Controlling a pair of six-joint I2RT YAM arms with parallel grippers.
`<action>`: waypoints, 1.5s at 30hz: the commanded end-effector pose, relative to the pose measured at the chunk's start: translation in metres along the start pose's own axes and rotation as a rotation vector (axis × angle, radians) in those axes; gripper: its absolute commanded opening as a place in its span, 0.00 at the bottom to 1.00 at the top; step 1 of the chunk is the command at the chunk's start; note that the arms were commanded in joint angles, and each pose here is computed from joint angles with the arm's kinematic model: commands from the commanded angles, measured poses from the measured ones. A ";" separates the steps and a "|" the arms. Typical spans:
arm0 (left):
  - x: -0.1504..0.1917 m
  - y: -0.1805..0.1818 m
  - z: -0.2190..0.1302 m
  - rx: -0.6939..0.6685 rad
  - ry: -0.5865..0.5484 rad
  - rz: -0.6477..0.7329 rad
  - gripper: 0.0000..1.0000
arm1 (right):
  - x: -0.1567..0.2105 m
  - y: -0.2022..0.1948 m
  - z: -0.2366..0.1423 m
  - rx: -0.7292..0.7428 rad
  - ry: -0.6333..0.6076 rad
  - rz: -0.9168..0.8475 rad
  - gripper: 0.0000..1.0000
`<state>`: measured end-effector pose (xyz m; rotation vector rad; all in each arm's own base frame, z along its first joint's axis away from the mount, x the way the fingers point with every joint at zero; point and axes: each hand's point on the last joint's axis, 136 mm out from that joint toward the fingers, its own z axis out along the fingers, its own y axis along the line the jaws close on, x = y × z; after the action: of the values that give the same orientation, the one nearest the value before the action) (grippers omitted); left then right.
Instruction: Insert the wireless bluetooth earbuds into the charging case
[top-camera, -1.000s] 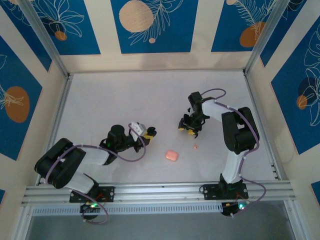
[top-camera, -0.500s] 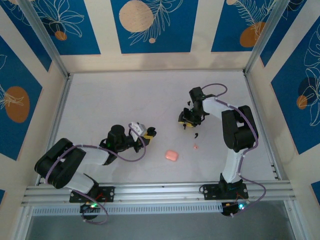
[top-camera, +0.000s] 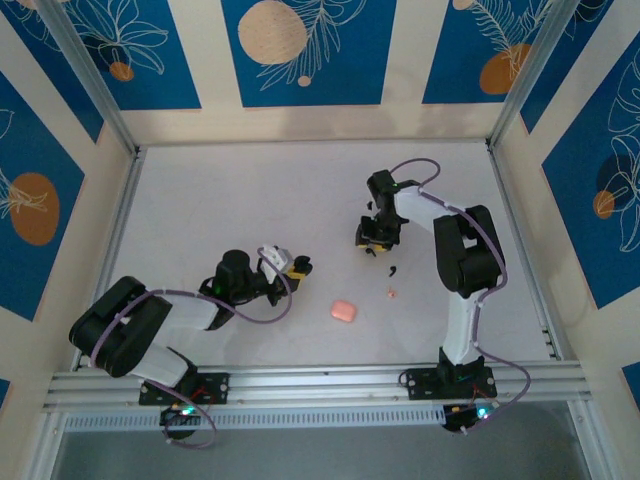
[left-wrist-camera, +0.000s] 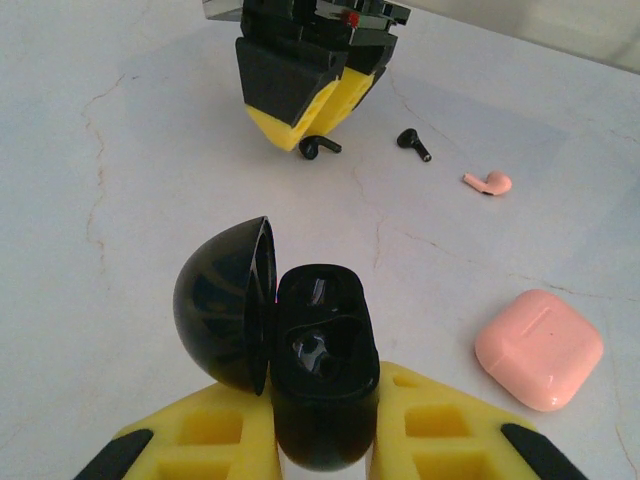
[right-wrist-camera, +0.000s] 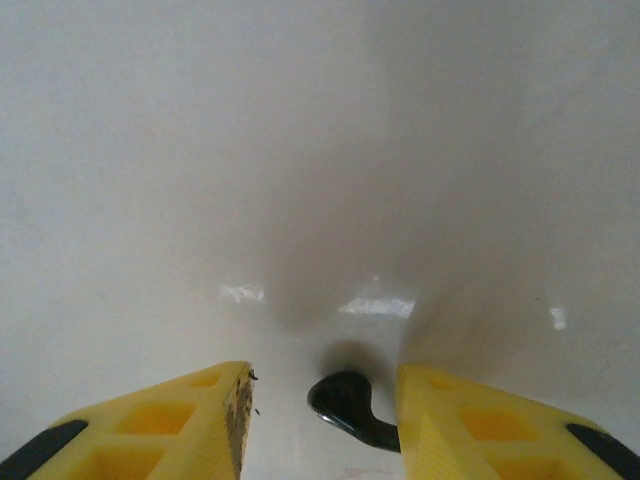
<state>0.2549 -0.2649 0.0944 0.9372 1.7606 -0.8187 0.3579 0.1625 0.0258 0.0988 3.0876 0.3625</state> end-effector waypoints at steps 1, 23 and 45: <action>-0.013 0.004 -0.002 -0.013 -0.027 0.035 0.20 | 0.015 -0.004 0.000 0.040 0.080 -0.035 0.43; -0.011 0.003 -0.007 -0.024 -0.020 0.039 0.20 | 0.010 0.003 -0.021 0.049 0.053 -0.004 0.42; -0.012 0.004 -0.011 -0.043 -0.005 0.050 0.20 | 0.004 -0.002 0.007 0.105 0.101 -0.041 0.34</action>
<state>0.2538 -0.2594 0.1031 0.9430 1.7560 -0.7762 0.3531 0.1590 0.0192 0.0511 3.1977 0.2176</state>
